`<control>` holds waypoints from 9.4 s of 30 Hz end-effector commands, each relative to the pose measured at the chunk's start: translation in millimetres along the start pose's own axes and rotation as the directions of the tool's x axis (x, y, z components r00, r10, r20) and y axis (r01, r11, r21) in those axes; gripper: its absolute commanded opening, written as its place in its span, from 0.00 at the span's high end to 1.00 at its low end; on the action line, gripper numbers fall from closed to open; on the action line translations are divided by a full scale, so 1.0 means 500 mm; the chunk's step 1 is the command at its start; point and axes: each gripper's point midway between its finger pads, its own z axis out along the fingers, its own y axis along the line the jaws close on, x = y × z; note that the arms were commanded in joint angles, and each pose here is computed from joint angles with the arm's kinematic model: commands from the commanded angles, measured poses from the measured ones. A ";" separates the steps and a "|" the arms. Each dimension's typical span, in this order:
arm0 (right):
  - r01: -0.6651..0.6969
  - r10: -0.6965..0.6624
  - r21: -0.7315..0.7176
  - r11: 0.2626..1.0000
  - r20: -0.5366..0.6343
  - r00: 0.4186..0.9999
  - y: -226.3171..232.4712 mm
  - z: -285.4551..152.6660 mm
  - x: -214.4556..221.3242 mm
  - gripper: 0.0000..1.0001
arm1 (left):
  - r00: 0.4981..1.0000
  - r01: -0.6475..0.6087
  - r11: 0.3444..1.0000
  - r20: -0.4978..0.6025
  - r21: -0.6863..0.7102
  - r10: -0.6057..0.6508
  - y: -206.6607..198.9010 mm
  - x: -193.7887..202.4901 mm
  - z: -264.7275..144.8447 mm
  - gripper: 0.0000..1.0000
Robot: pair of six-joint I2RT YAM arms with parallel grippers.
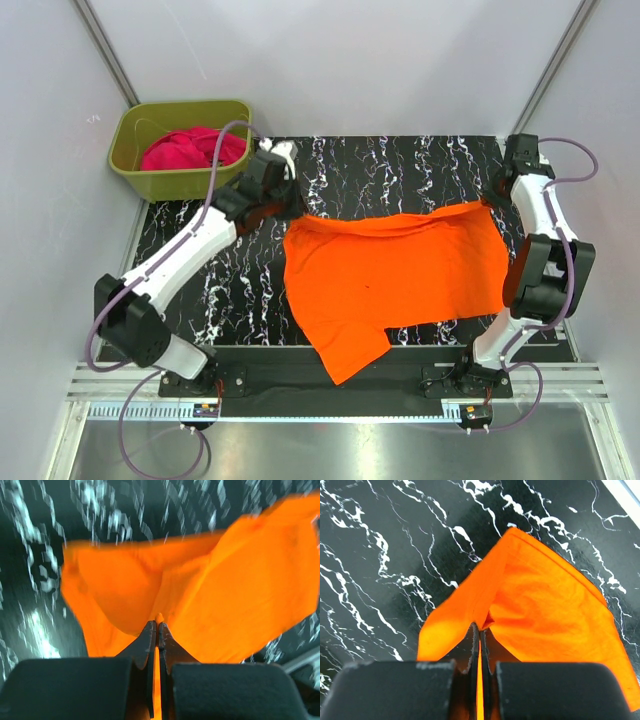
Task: Fold and stack the t-shirts
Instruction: Flatten the tshirt out
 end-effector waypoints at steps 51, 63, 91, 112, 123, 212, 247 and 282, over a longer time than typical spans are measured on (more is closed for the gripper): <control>-0.096 0.093 -0.018 0.995 -0.118 0.989 0.049 -0.010 -0.024 0.31 | 0.953 -0.122 0.990 0.269 -0.076 0.139 0.084 -0.229 -0.041 0.36; -0.067 0.048 -0.050 0.996 -0.314 0.948 -0.062 -0.094 0.237 0.34 | 0.973 0.037 0.996 -0.230 0.080 -0.018 0.056 0.287 -0.115 0.44; 0.060 -0.028 0.084 0.995 -0.338 0.941 -0.163 -0.062 0.287 0.29 | 0.871 0.406 0.911 -0.269 -0.079 -0.411 0.153 0.423 0.035 0.50; 0.066 -0.042 0.052 0.996 -0.376 0.926 -0.148 0.017 0.277 0.46 | 0.914 0.264 0.965 -0.321 0.007 -0.248 0.136 0.367 0.015 1.00; 0.037 -0.011 0.058 0.998 -0.400 0.917 -0.148 0.038 0.299 0.57 | 0.966 0.142 0.989 -0.223 0.043 -0.129 0.125 0.300 -0.040 1.00; -0.167 0.120 -0.074 0.983 -0.430 0.895 0.012 0.071 0.337 0.60 | 0.979 0.107 0.989 -0.183 0.099 -0.088 0.098 0.236 -0.041 1.00; -0.052 0.137 -0.399 0.916 0.189 0.972 0.232 -0.157 -0.224 1.00 | 0.912 -0.093 0.994 0.398 -0.049 0.105 0.076 -0.350 -0.137 1.00; -0.193 0.131 0.107 0.975 0.421 0.898 -0.206 -0.292 -0.027 1.00 | 0.853 0.178 0.954 0.445 0.240 -0.272 0.113 -0.006 -0.263 1.00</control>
